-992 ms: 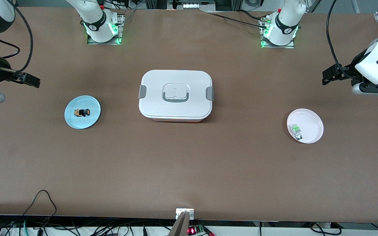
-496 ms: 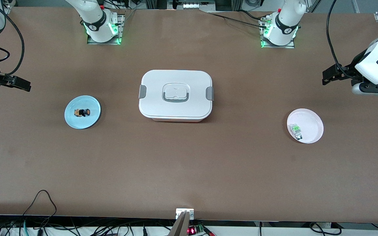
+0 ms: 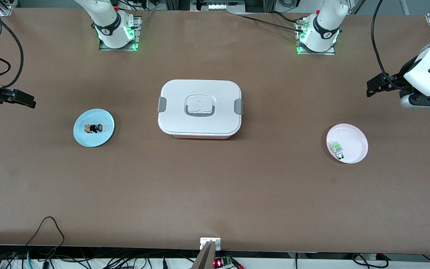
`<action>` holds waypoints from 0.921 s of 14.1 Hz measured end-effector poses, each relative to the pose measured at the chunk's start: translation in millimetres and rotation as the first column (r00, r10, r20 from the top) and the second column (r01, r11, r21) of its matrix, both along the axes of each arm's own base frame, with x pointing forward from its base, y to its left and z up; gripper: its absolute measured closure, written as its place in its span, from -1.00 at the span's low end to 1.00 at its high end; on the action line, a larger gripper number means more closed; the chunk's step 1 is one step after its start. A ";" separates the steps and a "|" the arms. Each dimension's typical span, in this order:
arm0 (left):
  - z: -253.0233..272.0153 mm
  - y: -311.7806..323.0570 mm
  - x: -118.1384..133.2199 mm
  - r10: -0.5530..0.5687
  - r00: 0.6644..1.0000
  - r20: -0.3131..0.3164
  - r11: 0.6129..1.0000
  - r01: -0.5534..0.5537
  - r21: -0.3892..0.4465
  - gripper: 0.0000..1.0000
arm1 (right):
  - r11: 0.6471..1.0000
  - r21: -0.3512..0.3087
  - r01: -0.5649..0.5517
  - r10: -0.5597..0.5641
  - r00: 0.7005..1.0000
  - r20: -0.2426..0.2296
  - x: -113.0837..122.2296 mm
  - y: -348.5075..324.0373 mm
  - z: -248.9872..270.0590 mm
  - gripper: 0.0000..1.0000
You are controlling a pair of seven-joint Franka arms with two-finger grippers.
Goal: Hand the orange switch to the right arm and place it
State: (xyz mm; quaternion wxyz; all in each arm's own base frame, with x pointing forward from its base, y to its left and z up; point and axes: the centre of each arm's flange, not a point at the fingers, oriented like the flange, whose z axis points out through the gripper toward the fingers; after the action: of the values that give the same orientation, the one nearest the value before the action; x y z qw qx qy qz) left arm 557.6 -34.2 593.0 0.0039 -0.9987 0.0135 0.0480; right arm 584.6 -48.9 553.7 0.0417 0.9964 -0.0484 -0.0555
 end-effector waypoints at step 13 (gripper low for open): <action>0.0 0.0 0.0 0.000 1.000 0.000 1.000 0.000 0.000 -1.00 | 0.999 0.018 -0.036 0.035 0.996 0.086 -45.0 -4.8 17.8 -1.00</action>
State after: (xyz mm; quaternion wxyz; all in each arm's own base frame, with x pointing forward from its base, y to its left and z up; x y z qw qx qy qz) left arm 557.6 -34.2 593.0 0.0039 -0.9987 0.0135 0.0481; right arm 539.7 -53.7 571.5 0.0310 0.9989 -0.0318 -0.0124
